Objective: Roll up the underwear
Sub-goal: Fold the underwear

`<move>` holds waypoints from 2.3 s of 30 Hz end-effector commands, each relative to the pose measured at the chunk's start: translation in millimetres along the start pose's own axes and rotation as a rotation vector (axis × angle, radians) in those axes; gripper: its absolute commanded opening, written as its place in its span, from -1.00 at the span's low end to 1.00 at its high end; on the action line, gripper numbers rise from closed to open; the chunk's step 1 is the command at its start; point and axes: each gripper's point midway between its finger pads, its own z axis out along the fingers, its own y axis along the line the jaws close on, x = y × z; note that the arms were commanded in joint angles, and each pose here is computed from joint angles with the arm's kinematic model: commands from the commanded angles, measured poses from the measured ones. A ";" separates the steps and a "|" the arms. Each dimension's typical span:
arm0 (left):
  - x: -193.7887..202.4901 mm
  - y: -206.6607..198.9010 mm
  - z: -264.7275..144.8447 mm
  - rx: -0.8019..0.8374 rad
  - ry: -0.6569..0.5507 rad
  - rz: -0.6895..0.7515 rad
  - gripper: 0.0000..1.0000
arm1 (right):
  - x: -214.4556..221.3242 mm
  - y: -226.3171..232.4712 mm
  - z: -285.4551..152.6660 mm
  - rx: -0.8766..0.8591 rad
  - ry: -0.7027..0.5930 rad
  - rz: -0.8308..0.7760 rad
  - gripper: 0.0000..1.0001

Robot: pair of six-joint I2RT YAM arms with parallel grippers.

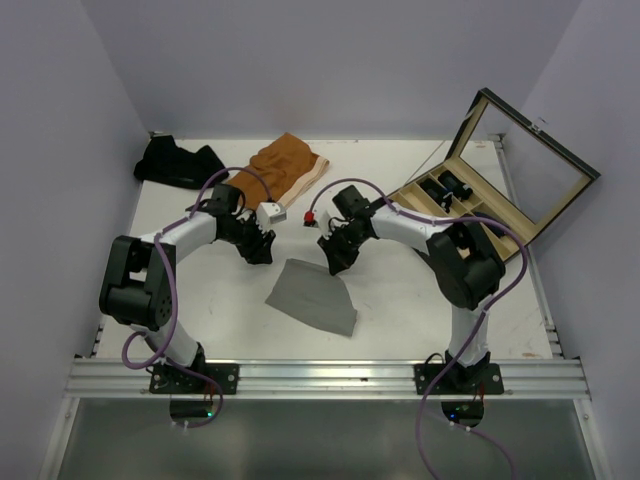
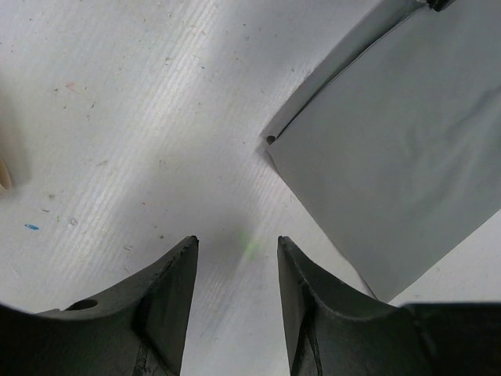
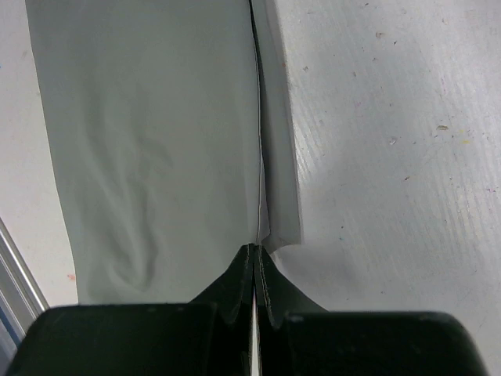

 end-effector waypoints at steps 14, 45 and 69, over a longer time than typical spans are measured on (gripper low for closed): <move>-69.2 -17.5 21.7 0.191 -0.089 0.387 0.04 | -9.5 -15.1 -42.7 0.119 -0.064 0.075 -0.07; -38.8 -11.6 73.7 0.412 0.041 0.216 -1.00 | 40.7 -20.7 -58.0 0.054 0.016 0.238 -0.09; -8.8 47.0 26.0 0.103 -0.042 -0.035 -1.00 | -101.3 -75.9 -63.9 0.031 -0.288 0.166 -0.07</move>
